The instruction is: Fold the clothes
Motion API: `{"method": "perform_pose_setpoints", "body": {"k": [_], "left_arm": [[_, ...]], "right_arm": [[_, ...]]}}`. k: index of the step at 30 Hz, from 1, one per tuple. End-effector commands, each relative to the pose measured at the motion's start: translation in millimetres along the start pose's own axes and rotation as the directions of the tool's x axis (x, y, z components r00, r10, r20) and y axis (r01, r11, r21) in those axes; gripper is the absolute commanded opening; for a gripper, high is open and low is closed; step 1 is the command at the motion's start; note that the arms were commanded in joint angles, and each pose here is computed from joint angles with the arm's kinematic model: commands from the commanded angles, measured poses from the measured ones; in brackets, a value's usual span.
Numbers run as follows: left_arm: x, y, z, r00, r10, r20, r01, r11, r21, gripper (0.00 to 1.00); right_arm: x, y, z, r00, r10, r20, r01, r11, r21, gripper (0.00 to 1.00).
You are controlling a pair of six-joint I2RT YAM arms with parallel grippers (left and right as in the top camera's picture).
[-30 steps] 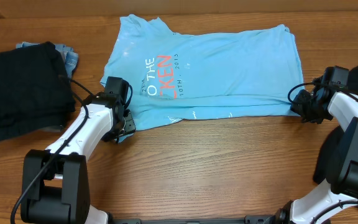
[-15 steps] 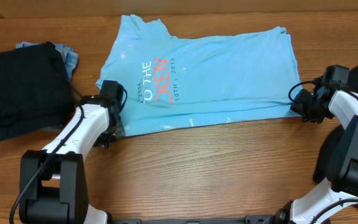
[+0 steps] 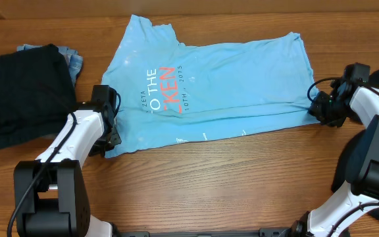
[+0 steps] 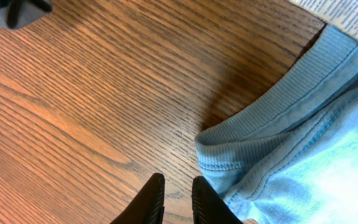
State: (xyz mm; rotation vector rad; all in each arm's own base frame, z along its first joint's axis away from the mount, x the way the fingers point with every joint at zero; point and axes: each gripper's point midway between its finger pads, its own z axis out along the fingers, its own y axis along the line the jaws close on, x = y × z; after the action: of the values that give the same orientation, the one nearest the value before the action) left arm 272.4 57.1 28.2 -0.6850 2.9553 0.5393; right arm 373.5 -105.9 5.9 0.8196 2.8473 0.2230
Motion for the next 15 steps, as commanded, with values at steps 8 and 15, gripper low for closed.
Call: {"method": "perform_pose_setpoints", "body": {"k": [8, 15], "left_arm": [[1.2, 1.2, 2.8, 1.0, 0.0, -0.007, 0.0, 1.0, -0.004, 0.2], [1.6, -6.8, 2.7, 1.0, -0.012, -0.015, 0.012, 0.999, 0.04, 0.2]], "right_arm": [[-33.8, 28.6, -4.3, 0.995, -0.023, 0.1, 0.037, 0.99, -0.138, 0.39], [-81.9, 81.0, -24.3, 0.943, -0.076, 0.325, 0.184, 0.931, -0.316, 0.4]]}}
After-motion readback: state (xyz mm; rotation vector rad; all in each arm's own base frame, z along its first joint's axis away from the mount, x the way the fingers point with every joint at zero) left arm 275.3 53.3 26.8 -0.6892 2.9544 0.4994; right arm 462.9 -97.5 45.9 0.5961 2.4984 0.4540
